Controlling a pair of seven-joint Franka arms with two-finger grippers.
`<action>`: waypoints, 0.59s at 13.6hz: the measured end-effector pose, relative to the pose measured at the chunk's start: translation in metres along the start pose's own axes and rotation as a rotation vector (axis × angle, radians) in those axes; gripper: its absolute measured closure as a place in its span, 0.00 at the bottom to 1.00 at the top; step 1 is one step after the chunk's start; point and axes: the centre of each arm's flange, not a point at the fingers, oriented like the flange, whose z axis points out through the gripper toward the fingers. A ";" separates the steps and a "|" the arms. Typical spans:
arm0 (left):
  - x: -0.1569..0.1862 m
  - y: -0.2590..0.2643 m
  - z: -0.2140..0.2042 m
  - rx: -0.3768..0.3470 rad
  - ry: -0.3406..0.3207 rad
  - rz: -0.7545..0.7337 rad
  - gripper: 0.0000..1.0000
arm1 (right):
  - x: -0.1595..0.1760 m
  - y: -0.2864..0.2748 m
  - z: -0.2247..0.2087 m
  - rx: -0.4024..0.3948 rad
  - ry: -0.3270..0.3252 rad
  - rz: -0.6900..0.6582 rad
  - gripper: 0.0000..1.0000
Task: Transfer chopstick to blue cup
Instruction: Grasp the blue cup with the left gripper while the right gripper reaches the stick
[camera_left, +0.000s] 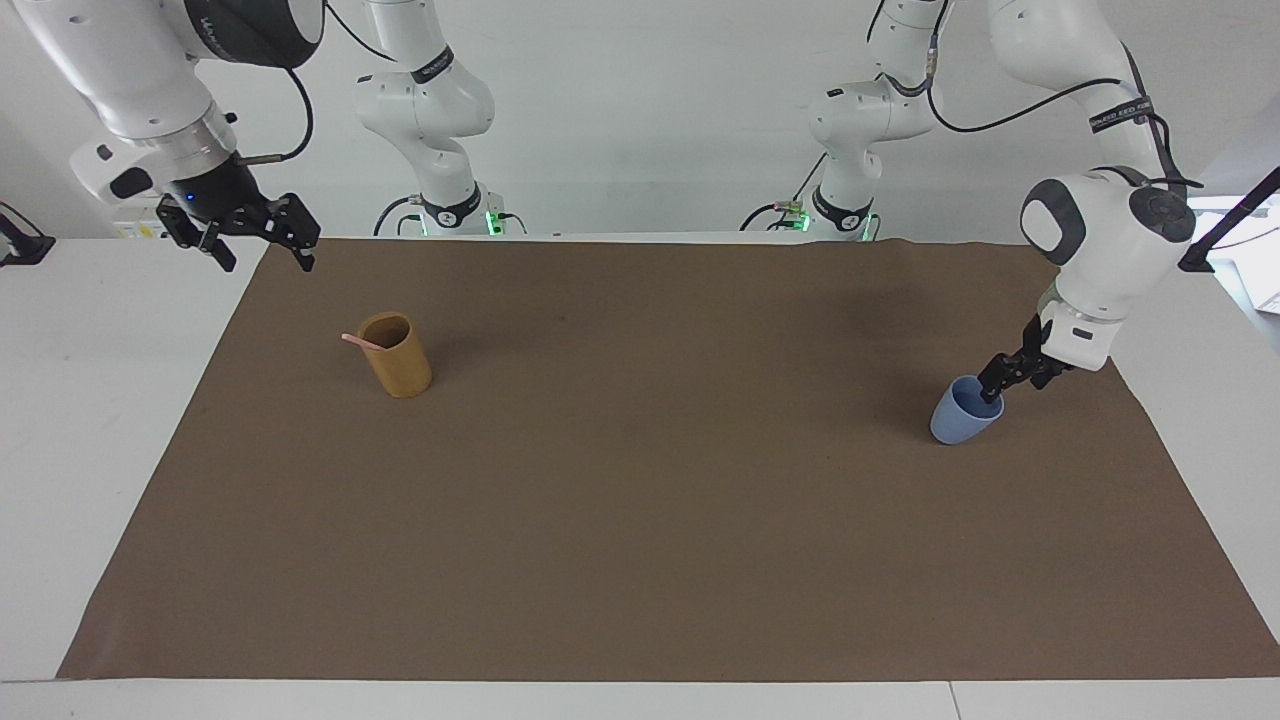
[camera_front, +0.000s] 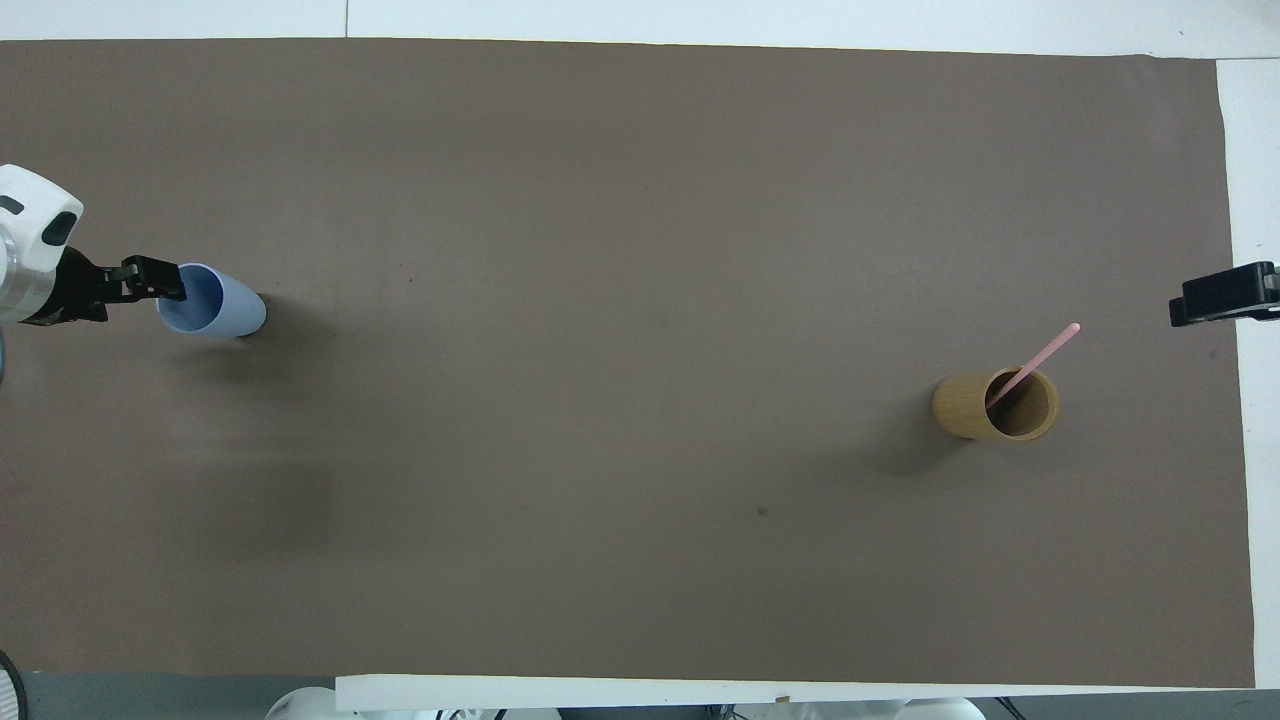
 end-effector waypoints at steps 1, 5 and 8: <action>-0.001 0.000 0.009 0.001 -0.008 -0.003 0.20 | -0.003 -0.002 0.003 0.015 -0.005 0.000 0.00; -0.004 0.020 0.013 -0.001 -0.008 0.014 0.69 | -0.006 -0.004 0.017 0.032 0.023 0.001 0.00; -0.010 0.059 0.010 -0.005 0.003 0.059 0.96 | -0.001 -0.006 0.034 0.035 0.074 -0.001 0.01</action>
